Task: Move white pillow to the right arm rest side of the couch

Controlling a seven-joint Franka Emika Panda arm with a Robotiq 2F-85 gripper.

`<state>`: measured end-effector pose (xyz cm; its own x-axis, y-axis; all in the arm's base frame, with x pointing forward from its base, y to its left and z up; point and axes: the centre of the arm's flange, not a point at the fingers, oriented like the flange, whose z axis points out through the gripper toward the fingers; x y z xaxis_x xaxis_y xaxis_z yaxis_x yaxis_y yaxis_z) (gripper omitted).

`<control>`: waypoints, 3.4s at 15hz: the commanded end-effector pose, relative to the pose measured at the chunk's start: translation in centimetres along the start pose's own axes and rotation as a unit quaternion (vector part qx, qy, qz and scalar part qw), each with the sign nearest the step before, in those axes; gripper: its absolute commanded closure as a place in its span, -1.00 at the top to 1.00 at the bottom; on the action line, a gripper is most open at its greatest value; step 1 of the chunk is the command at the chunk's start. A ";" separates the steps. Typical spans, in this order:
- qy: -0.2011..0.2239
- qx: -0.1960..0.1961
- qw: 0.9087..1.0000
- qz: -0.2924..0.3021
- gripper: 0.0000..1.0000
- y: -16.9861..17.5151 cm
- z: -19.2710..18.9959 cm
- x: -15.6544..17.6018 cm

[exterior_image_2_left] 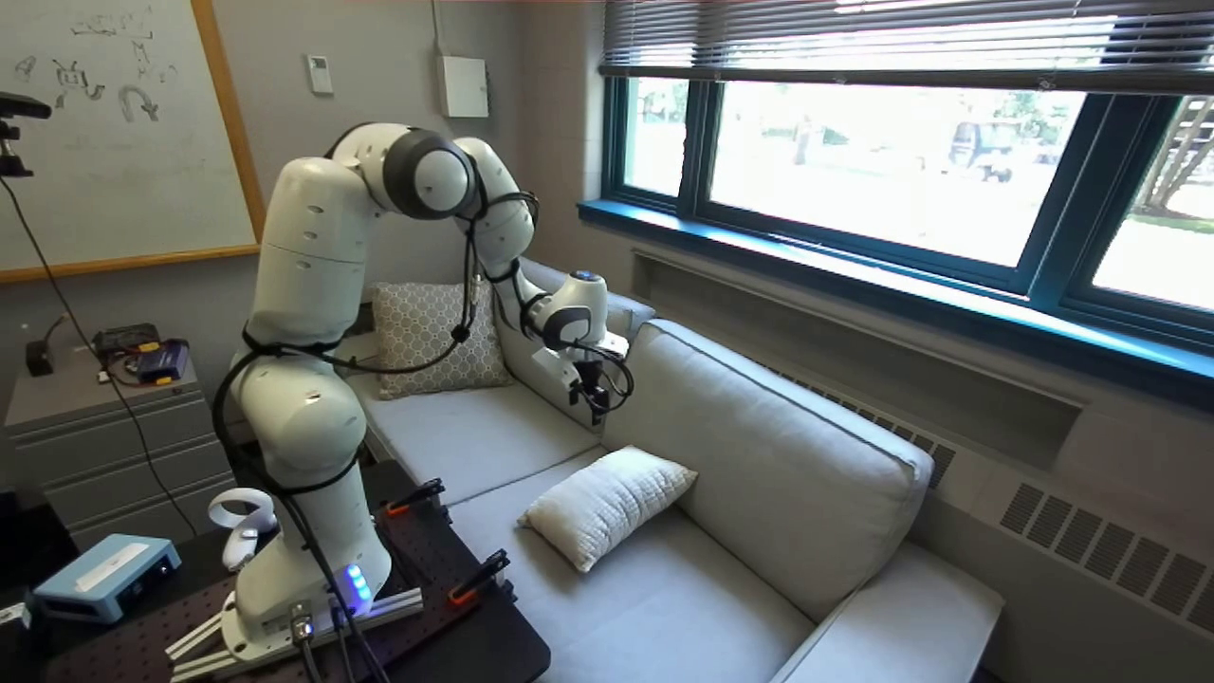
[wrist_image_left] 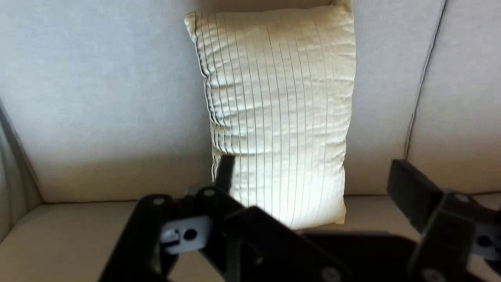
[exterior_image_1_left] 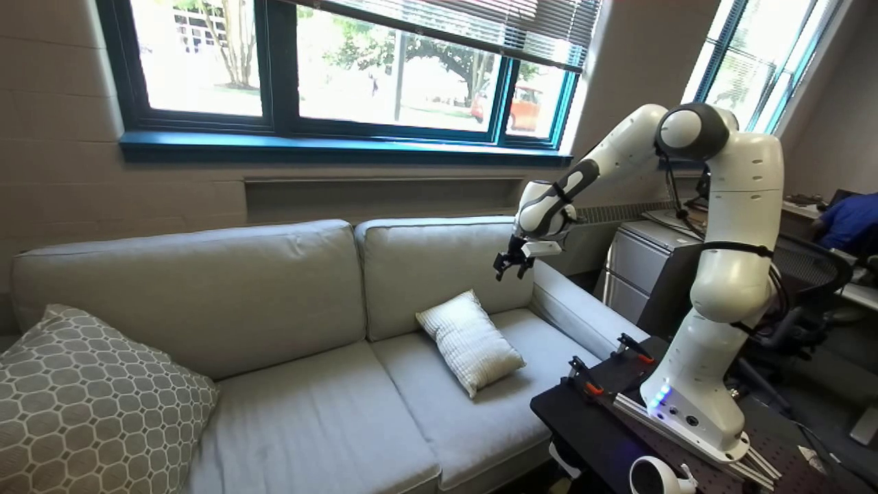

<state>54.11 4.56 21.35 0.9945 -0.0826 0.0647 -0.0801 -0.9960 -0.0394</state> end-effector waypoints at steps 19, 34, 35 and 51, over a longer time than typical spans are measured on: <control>-0.015 0.020 0.998 0.056 1.00 3.8 22.8 9.9; -0.097 0.117 0.985 0.082 0.38 6.1 39.6 14.4; -0.095 0.115 0.985 0.086 0.19 6.4 39.6 14.3; -0.041 0.070 0.990 0.114 -0.95 2.4 28.0 13.0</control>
<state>69.21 0.55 -9.08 0.9674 -0.2407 -0.0790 -0.2530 -0.9344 -0.2508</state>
